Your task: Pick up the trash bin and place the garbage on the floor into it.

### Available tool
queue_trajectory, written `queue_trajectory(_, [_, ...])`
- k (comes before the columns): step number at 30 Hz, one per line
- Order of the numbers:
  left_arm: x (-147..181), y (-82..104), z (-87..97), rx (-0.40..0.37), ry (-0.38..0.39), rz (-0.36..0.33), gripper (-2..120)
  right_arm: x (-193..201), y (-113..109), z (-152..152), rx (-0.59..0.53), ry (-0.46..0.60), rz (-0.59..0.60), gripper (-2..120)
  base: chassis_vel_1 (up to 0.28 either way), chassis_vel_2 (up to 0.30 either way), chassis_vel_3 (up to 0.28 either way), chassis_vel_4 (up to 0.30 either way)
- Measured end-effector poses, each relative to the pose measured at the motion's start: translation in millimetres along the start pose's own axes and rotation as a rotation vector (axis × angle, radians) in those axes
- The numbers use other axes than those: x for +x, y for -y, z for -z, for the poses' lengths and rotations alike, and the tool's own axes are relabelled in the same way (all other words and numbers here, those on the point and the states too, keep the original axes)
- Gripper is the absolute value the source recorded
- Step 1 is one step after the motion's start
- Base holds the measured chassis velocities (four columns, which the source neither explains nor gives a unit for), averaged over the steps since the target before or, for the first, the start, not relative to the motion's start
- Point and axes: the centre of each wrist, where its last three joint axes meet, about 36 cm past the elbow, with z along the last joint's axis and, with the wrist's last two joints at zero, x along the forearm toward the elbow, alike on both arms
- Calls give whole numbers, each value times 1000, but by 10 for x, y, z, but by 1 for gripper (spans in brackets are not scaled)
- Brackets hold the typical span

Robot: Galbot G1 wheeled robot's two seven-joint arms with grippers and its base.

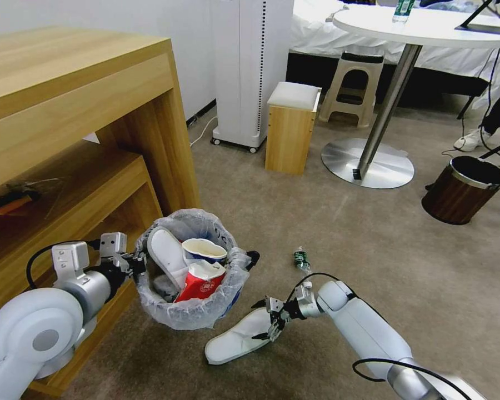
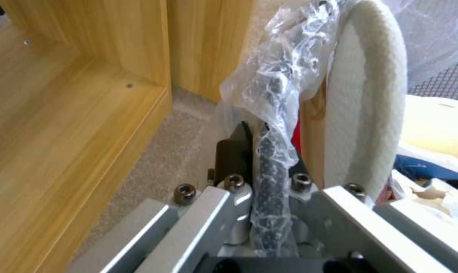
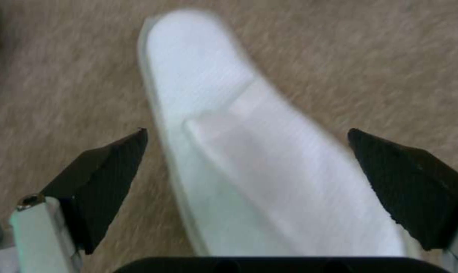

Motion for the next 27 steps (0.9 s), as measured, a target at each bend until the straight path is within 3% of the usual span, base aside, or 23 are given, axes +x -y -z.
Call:
queue_trajectory(21, [-10, -6, -3, 4, -1, -2, 0, 73, -44, -149, 29, -111, 32, 100, 0, 0, 0, 0])
queue_trajectory(27, [-10, -4, -2, 3, 0, -3, 0, 122, -38, -173, 26, -125, 13, 94, 0, 0, 0, 0])
